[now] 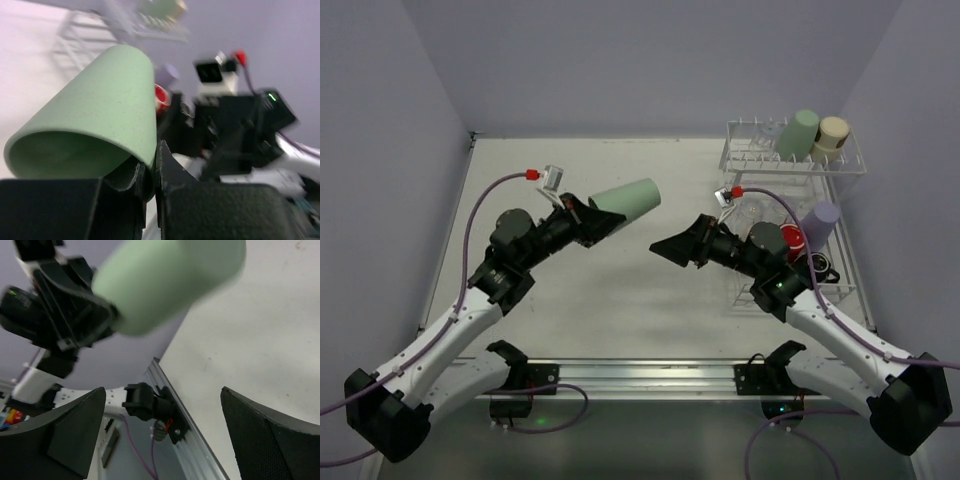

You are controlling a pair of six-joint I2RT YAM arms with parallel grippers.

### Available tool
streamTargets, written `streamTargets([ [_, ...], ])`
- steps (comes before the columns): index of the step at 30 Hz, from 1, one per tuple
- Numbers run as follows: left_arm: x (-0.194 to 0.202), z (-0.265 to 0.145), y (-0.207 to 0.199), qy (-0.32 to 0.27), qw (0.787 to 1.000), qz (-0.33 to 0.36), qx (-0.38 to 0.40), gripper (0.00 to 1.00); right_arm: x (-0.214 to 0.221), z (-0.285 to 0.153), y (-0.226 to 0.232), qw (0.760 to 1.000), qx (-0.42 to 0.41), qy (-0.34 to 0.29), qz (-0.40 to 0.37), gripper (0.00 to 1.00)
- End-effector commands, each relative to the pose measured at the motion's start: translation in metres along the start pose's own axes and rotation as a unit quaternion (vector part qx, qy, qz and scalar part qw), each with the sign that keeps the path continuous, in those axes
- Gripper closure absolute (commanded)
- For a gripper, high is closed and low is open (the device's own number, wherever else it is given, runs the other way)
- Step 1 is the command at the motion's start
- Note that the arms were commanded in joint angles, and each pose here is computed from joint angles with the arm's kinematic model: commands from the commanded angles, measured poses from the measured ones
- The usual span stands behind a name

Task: Unload the cups from the dish rack

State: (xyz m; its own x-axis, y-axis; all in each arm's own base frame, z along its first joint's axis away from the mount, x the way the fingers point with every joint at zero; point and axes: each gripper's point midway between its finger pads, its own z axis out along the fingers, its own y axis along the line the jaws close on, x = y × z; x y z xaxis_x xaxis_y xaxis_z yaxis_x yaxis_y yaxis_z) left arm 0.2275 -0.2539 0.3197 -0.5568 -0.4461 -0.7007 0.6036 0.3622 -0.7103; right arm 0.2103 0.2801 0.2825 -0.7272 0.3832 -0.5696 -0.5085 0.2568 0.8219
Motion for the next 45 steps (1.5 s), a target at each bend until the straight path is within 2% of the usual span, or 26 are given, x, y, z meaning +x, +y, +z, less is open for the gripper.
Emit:
streamTargets([
  [1,-0.031,-0.007,0.091,0.006,0.957,0.106,-0.268,1.0,0.001,-0.012,-0.034,0.995,0.09,-0.019,-0.033,0.01],
  [2,-0.058,-0.003,0.085,-0.01,0.948,0.129,-0.292,1.0,0.002,-0.016,-0.042,0.993,0.111,-0.019,-0.039,0.01],
  [3,-0.069,-0.009,0.103,-0.012,0.927,0.142,-0.347,1.0,0.008,-0.022,-0.055,0.989,0.141,-0.008,-0.046,0.01],
  [4,-0.057,-0.012,0.133,0.042,0.903,0.154,-0.398,1.0,0.009,-0.025,-0.06,0.987,0.152,-0.007,-0.054,0.01],
  [5,-0.074,-0.009,0.133,0.041,0.898,0.161,-0.407,1.0,0.01,-0.028,-0.063,0.985,0.159,-0.006,-0.061,0.01],
  [6,-0.081,-0.016,0.151,0.052,0.888,0.153,-0.43,1.0,0.015,-0.03,-0.067,0.984,0.167,0.003,-0.068,0.01],
  [7,-0.073,-0.02,0.177,0.094,0.873,0.143,-0.456,1.0,0.018,-0.033,-0.07,0.982,0.175,0.011,-0.07,0.01],
  [8,-0.083,-0.022,0.184,0.095,0.87,0.138,-0.464,1.0,0.022,-0.034,-0.071,0.982,0.175,0.02,-0.074,0.01],
  [9,-0.093,-0.035,0.202,0.092,0.856,0.129,-0.492,1.0,0.026,-0.036,-0.072,0.98,0.179,0.031,-0.083,0.01],
  [10,-0.087,-0.044,0.224,0.12,0.836,0.126,-0.521,1.0,0.027,-0.037,-0.073,0.979,0.181,0.036,-0.087,0.01],
  [11,-0.097,-0.047,0.23,0.118,0.824,0.129,-0.539,1.0,0.03,-0.038,-0.072,0.978,0.182,0.04,-0.092,0.01],
  [12,-0.102,-0.06,0.243,0.122,0.803,0.127,-0.569,1.0,0.033,-0.04,-0.075,0.976,0.187,0.047,-0.098,0.01],
  [13,-0.093,-0.066,0.259,0.156,0.785,0.122,-0.587,1.0,0.034,-0.042,-0.076,0.975,0.19,0.049,-0.101,0.01],
  [15,-0.102,-0.073,0.267,0.162,0.768,0.123,-0.607,1.0,0.036,-0.045,-0.077,0.974,0.192,0.051,-0.112,0.01],
  [16,-0.096,-0.077,0.278,0.184,0.755,0.118,-0.618,1.0,0.038,-0.047,-0.079,0.973,0.193,0.053,-0.115,0.01],
  [18,-0.104,-0.084,0.287,0.185,0.747,0.11,-0.629,1.0,0.04,-0.048,-0.08,0.972,0.192,0.056,-0.121,0.01],
  [21,-0.095,-0.094,0.311,0.221,0.731,0.08,-0.641,1.0,0.044,-0.05,-0.081,0.972,0.189,0.061,-0.127,0.01],
  [30,-0.096,-0.122,0.347,0.282,0.683,0.044,-0.672,1.0,0.053,-0.049,-0.082,0.973,0.176,0.074,-0.131,0.01],
  [37,-0.096,-0.123,0.361,0.288,0.69,0.018,-0.664,1.0,0.057,-0.05,-0.084,0.972,0.178,0.079,-0.133,0.01],
  [45,-0.091,-0.122,0.372,0.29,0.699,-0.001,-0.653,0.73,0.054,-0.05,-0.085,0.971,0.184,0.07,-0.134,0.01],
])
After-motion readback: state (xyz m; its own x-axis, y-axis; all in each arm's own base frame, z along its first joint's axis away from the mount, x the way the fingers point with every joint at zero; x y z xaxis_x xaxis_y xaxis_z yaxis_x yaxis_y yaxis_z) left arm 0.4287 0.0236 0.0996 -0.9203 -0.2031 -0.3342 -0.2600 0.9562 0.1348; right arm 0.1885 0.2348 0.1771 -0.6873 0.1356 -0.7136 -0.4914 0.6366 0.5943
